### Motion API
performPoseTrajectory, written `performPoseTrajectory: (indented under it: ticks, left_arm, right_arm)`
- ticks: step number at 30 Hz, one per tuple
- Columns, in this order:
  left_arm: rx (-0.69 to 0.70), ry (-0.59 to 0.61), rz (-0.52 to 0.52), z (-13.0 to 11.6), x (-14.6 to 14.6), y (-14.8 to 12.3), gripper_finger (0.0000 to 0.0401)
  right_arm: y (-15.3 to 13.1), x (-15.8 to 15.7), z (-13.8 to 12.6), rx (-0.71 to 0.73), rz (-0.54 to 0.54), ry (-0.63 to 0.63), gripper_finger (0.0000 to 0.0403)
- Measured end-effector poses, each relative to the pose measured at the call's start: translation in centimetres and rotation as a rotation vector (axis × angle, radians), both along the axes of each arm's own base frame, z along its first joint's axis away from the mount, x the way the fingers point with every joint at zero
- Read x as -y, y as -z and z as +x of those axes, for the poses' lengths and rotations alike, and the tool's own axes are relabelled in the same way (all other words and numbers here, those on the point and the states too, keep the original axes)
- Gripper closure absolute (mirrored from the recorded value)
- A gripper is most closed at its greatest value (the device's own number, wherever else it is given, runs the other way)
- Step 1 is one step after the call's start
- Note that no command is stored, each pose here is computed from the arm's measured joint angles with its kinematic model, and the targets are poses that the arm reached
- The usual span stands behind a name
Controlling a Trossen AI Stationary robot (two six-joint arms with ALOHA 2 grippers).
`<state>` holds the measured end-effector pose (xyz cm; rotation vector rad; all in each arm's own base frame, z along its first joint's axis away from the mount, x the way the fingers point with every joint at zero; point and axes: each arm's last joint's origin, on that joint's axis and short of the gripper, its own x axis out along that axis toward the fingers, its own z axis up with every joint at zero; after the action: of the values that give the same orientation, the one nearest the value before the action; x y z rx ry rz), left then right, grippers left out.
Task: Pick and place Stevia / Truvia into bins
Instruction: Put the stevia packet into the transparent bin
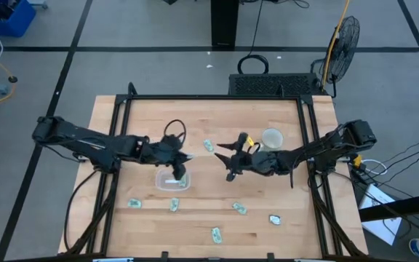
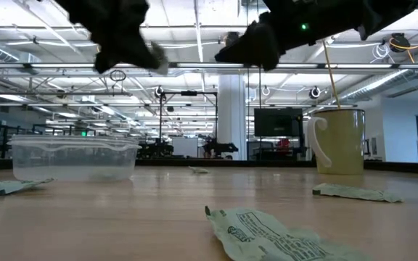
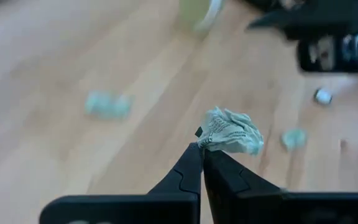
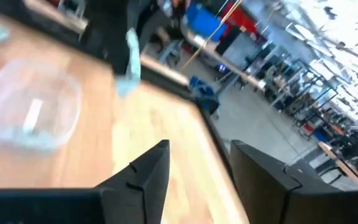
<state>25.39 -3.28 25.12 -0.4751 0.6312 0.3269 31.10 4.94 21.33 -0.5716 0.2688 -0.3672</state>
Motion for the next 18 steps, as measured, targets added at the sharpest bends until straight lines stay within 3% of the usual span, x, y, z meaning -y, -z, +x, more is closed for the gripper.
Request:
performPoseTrajectory:
  ticks: [8, 18]
  left_arm:
    - [-0.397, -0.193, -0.241, -4.0, 1.7, 3.0, 0.0389]
    - [-0.314, -0.192, -0.59, -4.0, 3.1, 7.1, 0.0392]
  right_arm:
    - [0.9, -1.0, -0.4, -0.092, 0.003, -0.027, 0.0239]
    - [1.0, -1.0, -0.4, -0.101, 0.001, -0.027, 0.0243]
